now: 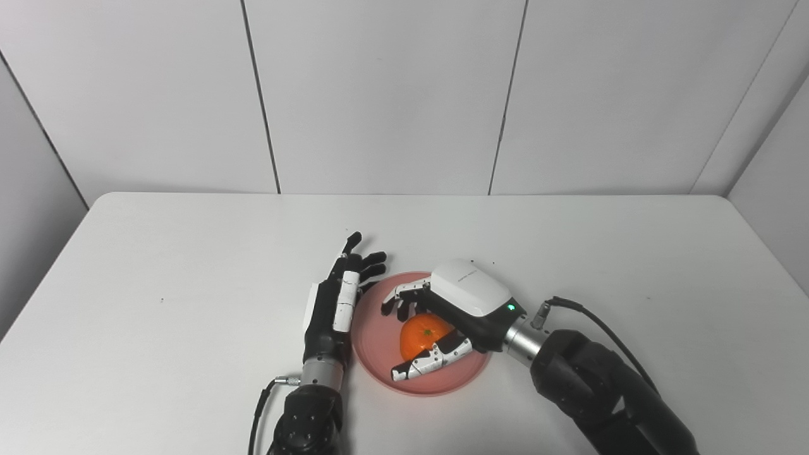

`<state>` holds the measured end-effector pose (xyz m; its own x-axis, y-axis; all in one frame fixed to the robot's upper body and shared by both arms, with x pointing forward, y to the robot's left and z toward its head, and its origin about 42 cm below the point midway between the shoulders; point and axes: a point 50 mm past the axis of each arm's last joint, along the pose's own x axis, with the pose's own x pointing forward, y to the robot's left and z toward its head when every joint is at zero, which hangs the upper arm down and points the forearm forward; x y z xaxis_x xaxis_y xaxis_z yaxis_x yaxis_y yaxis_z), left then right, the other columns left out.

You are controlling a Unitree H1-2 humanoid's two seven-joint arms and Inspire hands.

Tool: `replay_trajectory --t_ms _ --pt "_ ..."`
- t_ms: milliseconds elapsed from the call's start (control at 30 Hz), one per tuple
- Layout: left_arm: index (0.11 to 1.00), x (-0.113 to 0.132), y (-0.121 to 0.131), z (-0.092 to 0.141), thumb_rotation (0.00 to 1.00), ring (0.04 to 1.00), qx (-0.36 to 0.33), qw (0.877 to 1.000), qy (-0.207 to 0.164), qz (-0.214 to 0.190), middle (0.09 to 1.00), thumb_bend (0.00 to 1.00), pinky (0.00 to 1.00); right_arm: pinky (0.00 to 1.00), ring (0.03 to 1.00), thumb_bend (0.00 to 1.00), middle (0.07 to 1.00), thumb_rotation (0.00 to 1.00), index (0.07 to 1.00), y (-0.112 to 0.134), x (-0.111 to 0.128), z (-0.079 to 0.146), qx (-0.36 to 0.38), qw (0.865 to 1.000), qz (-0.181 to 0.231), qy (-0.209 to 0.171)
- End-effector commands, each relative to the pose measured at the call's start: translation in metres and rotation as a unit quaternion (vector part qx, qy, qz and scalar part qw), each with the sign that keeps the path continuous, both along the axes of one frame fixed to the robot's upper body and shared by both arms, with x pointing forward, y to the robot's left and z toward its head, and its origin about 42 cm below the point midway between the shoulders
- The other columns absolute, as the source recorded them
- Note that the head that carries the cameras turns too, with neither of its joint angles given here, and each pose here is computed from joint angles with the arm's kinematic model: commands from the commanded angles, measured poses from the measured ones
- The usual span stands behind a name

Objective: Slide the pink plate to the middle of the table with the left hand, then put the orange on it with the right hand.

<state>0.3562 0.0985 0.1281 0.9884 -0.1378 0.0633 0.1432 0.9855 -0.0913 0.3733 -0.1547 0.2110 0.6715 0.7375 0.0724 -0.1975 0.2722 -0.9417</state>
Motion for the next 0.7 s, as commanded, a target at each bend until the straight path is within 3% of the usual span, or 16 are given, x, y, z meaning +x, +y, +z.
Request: replay_trajectory --t_ms 0,133,267,367,467,567,667 --pt "0.890 0.001 -0.013 0.005 1.00 0.724 0.001 1.000 0.000 -0.014 0.738 0.98 0.73 0.42 0.492 1.00 0.562 0.84 0.592 -0.003 0.008 0.033 0.062 0.996 0.017 -0.057" --pt "0.896 0.001 -0.013 0.005 1.00 0.715 0.010 1.000 0.001 -0.010 0.698 1.00 0.79 0.43 0.500 1.00 0.564 0.86 0.588 -0.012 0.012 0.041 0.131 0.990 0.009 -0.058" --pt "0.909 0.002 -0.011 0.006 1.00 0.736 0.009 1.000 0.006 -0.013 0.699 1.00 0.78 0.48 0.555 1.00 0.606 0.87 0.621 -0.020 0.014 0.041 0.194 0.980 -0.003 -0.036" --pt "0.913 0.004 -0.010 0.010 1.00 0.753 0.002 1.000 0.003 -0.011 0.691 1.00 0.71 0.56 0.649 1.00 0.701 0.94 0.710 -0.025 0.014 0.038 0.235 0.972 -0.010 -0.022" --pt "0.910 0.006 -0.009 0.013 1.00 0.756 0.003 1.000 0.001 -0.005 0.699 1.00 0.71 0.67 0.758 1.00 0.795 0.98 0.788 -0.029 0.014 0.034 0.274 0.961 -0.018 -0.001" --pt "0.896 0.011 -0.005 0.015 1.00 0.777 -0.009 1.000 -0.001 0.004 0.721 1.00 0.69 0.84 0.892 1.00 0.892 1.00 0.865 -0.035 0.015 0.022 0.334 0.941 -0.048 0.036" --pt "0.884 0.017 -0.002 0.018 1.00 0.807 -0.022 1.000 -0.010 0.012 0.785 1.00 0.70 0.94 0.963 1.00 0.952 1.00 0.919 -0.040 0.014 0.012 0.387 0.916 -0.076 0.066"
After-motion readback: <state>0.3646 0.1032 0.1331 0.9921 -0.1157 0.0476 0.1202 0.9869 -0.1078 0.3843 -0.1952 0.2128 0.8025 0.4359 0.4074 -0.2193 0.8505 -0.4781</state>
